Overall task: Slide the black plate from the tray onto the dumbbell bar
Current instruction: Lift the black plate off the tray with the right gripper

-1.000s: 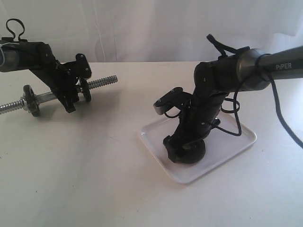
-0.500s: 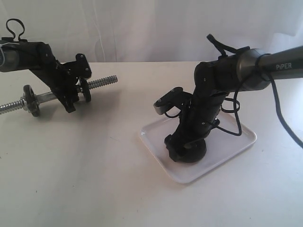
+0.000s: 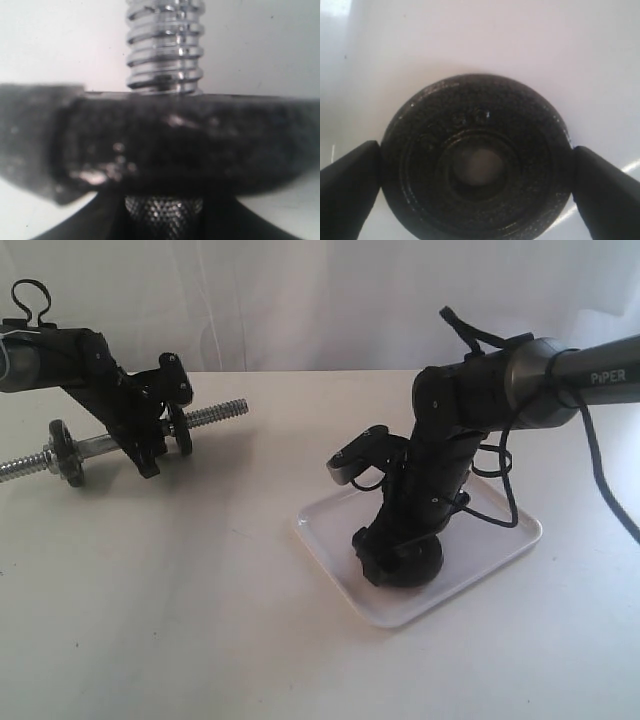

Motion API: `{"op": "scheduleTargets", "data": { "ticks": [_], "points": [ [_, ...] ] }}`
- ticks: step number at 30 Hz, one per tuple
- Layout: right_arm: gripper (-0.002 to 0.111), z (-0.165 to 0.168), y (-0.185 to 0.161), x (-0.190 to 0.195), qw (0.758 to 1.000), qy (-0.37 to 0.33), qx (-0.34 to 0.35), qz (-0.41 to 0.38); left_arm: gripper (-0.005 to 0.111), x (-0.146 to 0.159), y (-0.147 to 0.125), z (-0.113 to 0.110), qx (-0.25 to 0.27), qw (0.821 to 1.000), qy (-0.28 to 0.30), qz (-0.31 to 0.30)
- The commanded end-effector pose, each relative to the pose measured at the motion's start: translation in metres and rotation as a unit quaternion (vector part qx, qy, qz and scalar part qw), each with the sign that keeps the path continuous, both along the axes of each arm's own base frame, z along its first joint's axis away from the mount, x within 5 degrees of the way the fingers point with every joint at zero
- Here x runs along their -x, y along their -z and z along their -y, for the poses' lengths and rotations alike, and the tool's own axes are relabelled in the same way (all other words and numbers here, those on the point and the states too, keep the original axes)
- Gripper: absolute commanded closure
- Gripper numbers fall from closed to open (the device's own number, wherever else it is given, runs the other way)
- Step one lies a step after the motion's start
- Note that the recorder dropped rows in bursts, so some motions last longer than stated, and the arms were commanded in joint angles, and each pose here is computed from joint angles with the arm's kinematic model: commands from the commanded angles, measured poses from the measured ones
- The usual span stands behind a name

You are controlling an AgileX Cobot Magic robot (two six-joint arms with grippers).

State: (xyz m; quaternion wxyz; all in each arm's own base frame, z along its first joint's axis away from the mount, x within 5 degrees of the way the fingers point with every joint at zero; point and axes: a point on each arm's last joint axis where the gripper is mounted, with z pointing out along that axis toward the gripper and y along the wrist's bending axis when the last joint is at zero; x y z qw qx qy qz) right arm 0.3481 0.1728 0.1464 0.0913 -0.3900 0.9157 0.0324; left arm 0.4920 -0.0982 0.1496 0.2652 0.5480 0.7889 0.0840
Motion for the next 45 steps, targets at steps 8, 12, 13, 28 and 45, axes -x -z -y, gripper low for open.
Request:
{"op": "scheduleTargets", "data": {
  "ticks": [8,12,13,28,45],
  "points": [
    [0.108,0.006,-0.021,0.001,0.999,-0.007,-0.037,0.007,0.107,0.002,0.015,0.002,0.028,0.999,-0.019,-0.03],
    [0.108,0.015,-0.036,-0.004,0.995,0.006,-0.098,0.011,0.107,0.002,0.015,0.002,0.028,0.999,-0.019,-0.03],
    [0.108,0.019,-0.039,-0.006,0.994,0.012,-0.109,0.014,0.107,0.002,0.015,0.002,0.028,0.999,-0.019,-0.03],
    [0.108,0.069,-0.061,-0.033,0.954,0.08,-0.283,0.049,0.107,0.001,0.015,0.002,0.028,0.999,-0.02,-0.024],
    [0.108,0.056,-0.07,-0.092,0.916,0.071,-0.39,0.066,0.107,0.0,0.014,0.004,0.043,0.999,-0.025,-0.021]
  ]
}}
